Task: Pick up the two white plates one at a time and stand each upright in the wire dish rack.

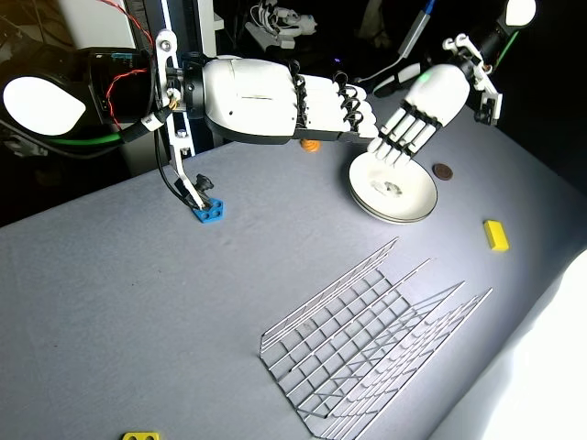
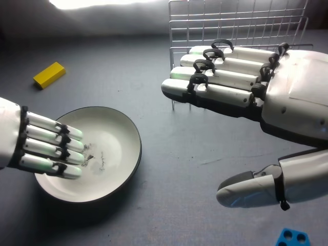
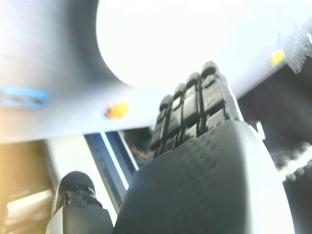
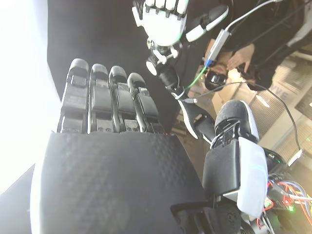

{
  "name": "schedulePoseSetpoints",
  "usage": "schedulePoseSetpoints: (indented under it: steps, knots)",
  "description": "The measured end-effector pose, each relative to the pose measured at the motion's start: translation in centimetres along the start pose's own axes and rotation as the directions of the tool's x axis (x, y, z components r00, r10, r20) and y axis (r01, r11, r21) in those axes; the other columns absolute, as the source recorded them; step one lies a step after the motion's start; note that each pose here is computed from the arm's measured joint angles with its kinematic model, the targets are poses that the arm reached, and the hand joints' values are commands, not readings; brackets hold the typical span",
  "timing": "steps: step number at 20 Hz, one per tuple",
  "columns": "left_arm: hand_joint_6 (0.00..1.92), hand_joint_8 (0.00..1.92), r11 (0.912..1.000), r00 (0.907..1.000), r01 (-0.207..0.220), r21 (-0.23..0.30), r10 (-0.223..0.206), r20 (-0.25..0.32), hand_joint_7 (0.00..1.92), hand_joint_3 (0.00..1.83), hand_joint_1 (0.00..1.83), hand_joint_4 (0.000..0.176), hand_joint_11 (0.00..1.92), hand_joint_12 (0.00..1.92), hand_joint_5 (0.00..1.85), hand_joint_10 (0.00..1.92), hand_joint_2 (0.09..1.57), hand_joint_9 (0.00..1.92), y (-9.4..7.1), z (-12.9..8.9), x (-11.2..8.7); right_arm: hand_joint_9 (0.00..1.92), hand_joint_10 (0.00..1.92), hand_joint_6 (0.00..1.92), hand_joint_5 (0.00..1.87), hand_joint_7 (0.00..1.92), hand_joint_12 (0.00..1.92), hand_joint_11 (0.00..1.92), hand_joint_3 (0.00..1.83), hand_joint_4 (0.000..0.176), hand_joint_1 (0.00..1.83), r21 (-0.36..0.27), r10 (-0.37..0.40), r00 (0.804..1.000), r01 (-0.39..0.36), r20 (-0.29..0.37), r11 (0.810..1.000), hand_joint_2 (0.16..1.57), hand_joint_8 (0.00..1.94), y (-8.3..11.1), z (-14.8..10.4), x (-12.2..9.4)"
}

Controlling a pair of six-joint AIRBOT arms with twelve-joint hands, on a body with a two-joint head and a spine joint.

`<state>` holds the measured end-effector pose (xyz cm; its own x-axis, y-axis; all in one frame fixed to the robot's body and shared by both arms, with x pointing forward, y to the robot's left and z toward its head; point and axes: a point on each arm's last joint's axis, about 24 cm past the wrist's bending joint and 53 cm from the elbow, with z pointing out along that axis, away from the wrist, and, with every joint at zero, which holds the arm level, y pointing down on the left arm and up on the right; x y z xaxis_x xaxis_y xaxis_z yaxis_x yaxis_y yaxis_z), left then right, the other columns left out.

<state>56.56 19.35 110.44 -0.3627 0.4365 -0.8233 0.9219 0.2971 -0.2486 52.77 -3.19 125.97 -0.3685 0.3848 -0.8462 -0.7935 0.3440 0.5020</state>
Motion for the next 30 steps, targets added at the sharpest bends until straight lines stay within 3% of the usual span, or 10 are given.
schedulePoseSetpoints:
  steps: [3,8,12,16,25,30]
  knots:
    - [0.0,0.0,0.9996,0.9995,0.012,-0.027,-0.013,-0.027,0.0,0.01,0.0,0.0,0.0,0.0,0.0,0.0,0.94,0.0,1.1,-0.2,1.1,0.0,0.0,0.0,0.0,0.0,0.01,0.02,0.0,0.0,0.19,0.0,-0.011,1.0,0.011,0.0,1.0,1.03,0.0,0.0,0.0,0.0]
    - [0.0,0.0,0.9986,0.9989,0.024,-0.047,-0.026,-0.04,0.0,0.01,0.0,0.0,0.0,0.0,0.0,0.0,0.93,0.0,2.1,-0.4,1.8,0.0,0.0,0.0,0.0,0.0,0.0,0.0,0.0,0.0,0.23,0.015,0.027,1.0,-0.027,0.011,1.0,1.04,0.0,-0.4,-0.1,0.1]
    - [0.0,0.0,0.9981,0.9972,0.03,-0.053,-0.034,-0.066,0.0,0.01,0.0,0.0,0.0,0.0,0.0,0.0,0.94,0.0,2.3,-0.5,2.9,0.0,0.0,0.0,0.01,0.0,0.01,0.02,0.0,0.0,0.21,-0.001,0.046,0.992,-0.046,0.118,0.999,1.05,0.0,-0.5,-1.0,-0.6]
    - [0.0,0.0,0.9976,0.9973,0.028,-0.063,-0.032,-0.067,0.0,0.01,0.0,0.0,0.0,0.0,0.0,0.0,0.94,0.0,2.8,-0.3,3.0,0.0,0.0,0.0,0.0,0.0,0.0,0.0,0.0,0.0,0.2,-0.021,0.039,0.988,-0.037,0.152,0.999,1.05,0.0,-0.1,-1.1,-1.1]
    - [0.0,0.0,0.9958,0.9958,0.027,-0.088,-0.035,-0.085,0.0,0.01,0.0,0.0,0.0,0.0,0.0,0.0,0.94,0.0,3.6,-0.1,3.8,0.01,0.0,0.0,0.01,0.0,0.02,0.03,0.0,0.0,0.23,0.009,-0.035,0.99,0.034,0.137,0.999,1.05,0.0,-1.0,-0.8,-0.6]
    - [0.0,0.0,0.9947,0.9958,0.029,-0.098,-0.037,-0.083,0.0,0.01,0.0,0.0,0.0,0.0,0.0,0.0,0.94,0.0,4.1,0.0,3.8,0.02,0.01,0.01,0.03,0.02,0.03,0.03,0.0,0.0,0.23,0.021,-0.092,0.994,0.091,0.051,0.996,1.06,0.01,-1.4,-0.6,1.4]
